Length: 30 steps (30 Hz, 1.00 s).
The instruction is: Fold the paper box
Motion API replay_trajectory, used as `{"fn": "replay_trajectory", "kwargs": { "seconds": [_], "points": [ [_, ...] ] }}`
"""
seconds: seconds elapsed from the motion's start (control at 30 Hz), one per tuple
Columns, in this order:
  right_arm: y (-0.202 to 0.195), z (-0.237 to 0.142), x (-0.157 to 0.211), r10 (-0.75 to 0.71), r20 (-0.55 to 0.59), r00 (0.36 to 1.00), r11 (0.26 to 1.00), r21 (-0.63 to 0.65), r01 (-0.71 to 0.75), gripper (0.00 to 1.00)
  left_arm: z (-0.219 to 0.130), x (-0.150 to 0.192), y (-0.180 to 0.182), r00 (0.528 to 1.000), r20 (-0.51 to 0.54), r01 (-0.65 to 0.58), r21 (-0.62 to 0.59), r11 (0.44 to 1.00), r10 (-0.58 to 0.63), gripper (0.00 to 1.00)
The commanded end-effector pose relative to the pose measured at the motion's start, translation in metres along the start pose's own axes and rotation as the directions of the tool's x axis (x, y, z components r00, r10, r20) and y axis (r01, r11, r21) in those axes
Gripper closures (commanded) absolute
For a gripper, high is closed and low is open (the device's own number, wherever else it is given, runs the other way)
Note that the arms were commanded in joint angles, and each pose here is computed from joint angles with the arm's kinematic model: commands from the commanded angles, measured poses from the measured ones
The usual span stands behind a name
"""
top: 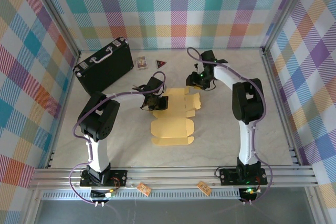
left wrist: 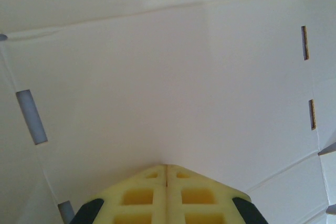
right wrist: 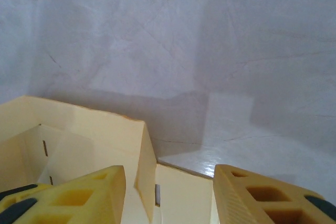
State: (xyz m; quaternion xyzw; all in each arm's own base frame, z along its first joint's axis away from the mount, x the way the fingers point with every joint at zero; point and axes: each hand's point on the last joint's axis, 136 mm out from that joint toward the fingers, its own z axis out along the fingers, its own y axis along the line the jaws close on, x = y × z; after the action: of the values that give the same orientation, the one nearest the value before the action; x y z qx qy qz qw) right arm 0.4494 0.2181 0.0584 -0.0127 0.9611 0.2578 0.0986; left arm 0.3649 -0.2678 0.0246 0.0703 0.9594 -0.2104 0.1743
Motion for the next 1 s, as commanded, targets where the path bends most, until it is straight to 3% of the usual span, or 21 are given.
{"fn": "replay_trajectory", "kwargs": {
  "seconds": [0.0, 0.33, 0.97],
  "points": [
    [0.033, -0.001, -0.002, -0.025, 0.002, 1.0, 0.994, -0.108, 0.025, 0.54, 0.005, 0.028, 0.016, 0.997, -0.08, -0.011, -0.067, 0.998, 0.005, 0.99],
    [0.065, 0.022, 0.013, -0.082, -0.061, 0.995, 0.984, -0.162, 0.071, 0.61, 0.005, 0.028, 0.015, 0.997, -0.079, -0.015, -0.066, 0.998, 0.01, 0.99],
    [0.053, 0.078, 0.016, -0.029, -0.148, 0.988, 0.995, -0.102, 0.014, 0.6, 0.007, 0.028, 0.015, 0.996, -0.083, -0.023, -0.065, 0.998, 0.018, 0.99]
  ]
}}
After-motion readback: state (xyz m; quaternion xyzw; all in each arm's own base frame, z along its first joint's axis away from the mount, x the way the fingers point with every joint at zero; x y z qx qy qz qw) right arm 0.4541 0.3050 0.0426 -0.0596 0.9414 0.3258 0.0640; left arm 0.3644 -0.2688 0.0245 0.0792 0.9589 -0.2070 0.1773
